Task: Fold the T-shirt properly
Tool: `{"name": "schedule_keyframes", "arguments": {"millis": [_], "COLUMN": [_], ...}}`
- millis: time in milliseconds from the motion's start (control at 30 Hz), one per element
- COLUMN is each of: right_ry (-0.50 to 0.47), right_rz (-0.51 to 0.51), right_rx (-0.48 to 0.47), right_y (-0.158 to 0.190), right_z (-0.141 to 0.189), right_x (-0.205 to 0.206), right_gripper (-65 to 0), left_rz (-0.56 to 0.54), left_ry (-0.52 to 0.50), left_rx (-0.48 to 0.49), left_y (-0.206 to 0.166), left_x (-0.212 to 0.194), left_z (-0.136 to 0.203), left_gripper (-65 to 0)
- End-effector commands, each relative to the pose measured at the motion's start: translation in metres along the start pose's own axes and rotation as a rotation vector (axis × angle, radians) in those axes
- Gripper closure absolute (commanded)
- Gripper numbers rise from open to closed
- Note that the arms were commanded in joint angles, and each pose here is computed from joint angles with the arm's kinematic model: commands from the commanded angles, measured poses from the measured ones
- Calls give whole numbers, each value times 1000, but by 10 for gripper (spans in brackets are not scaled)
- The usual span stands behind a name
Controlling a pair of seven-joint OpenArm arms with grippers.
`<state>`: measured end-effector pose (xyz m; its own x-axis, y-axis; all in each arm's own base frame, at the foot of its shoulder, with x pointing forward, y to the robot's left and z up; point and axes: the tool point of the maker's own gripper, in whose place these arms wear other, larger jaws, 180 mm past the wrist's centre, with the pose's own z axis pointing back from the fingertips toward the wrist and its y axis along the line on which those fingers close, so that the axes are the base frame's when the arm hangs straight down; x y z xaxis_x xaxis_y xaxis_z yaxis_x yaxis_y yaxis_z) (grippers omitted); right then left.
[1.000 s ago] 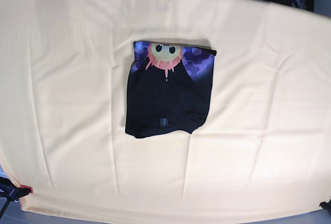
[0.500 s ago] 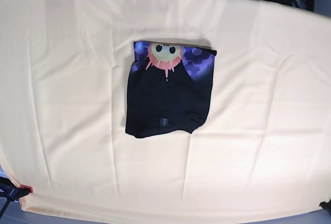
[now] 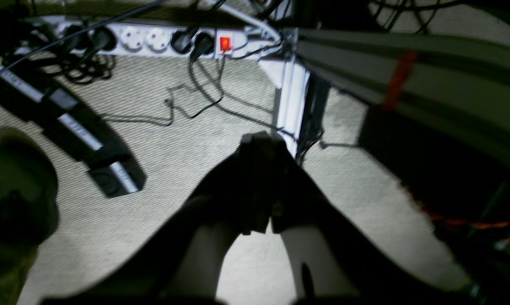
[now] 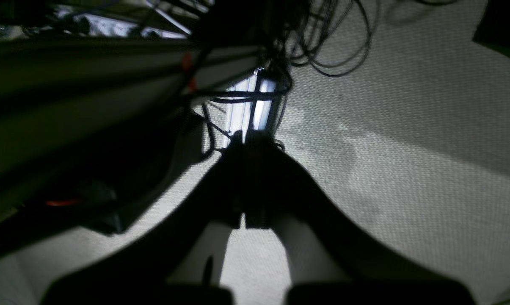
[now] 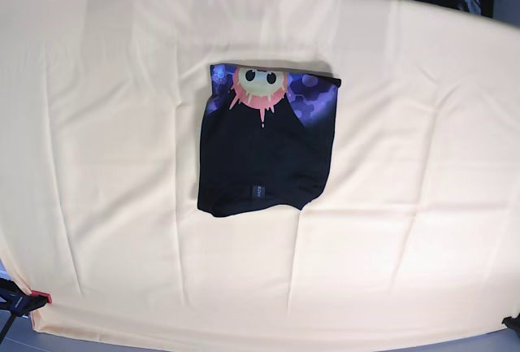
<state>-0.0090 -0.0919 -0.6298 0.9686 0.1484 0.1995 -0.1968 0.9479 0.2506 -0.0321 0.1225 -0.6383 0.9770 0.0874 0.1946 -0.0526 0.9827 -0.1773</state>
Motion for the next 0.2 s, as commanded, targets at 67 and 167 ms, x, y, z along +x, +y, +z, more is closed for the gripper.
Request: {"name": "schedule_keyframes", "arguments": {"millis": [67, 167], "right_ry": [-16, -29], "right_rz": [-14, -9], "right_rx": [14, 22], "right_y": [12, 17], "right_z": [-2, -3], "right_x": [2, 6], "right_gripper": [0, 0], "left_rz": [12, 24], "left_ry": [-2, -2], "left_rx": [-14, -31], "left_y": [-7, -19], "left_x": [-4, -5], "left_z": [0, -2], "left_gripper": [0, 0]}}
